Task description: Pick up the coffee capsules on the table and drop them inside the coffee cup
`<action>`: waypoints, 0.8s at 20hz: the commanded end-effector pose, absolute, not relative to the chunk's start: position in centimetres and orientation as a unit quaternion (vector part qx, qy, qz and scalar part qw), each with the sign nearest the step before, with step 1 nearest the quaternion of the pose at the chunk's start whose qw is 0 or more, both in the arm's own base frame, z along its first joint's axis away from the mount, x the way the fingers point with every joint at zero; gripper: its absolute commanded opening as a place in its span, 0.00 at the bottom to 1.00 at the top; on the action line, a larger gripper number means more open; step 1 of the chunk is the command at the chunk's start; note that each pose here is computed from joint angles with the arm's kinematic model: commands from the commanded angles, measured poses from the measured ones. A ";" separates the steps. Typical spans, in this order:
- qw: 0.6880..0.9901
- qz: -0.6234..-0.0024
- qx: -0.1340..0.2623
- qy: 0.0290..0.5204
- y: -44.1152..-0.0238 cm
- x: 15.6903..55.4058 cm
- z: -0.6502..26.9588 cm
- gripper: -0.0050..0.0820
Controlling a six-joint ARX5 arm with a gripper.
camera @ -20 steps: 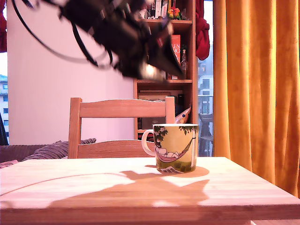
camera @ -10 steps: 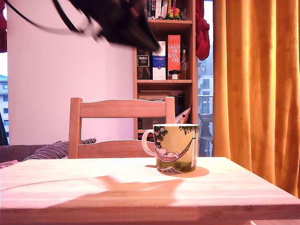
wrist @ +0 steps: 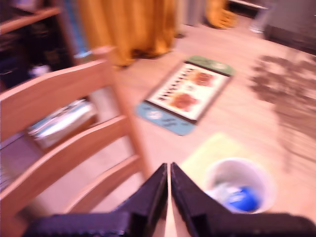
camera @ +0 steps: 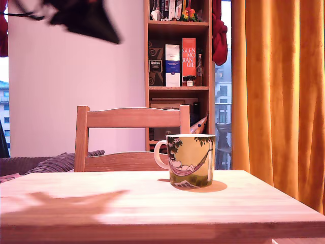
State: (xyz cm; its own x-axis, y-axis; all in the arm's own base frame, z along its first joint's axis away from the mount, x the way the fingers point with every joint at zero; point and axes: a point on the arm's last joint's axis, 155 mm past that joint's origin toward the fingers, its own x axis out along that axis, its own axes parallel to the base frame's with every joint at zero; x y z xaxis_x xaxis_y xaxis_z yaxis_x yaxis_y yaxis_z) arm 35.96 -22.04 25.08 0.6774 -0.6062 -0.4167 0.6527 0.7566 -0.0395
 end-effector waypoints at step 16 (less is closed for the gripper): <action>0.953 -0.214 -0.011 0.215 -10.7 32.7 17.3 0.03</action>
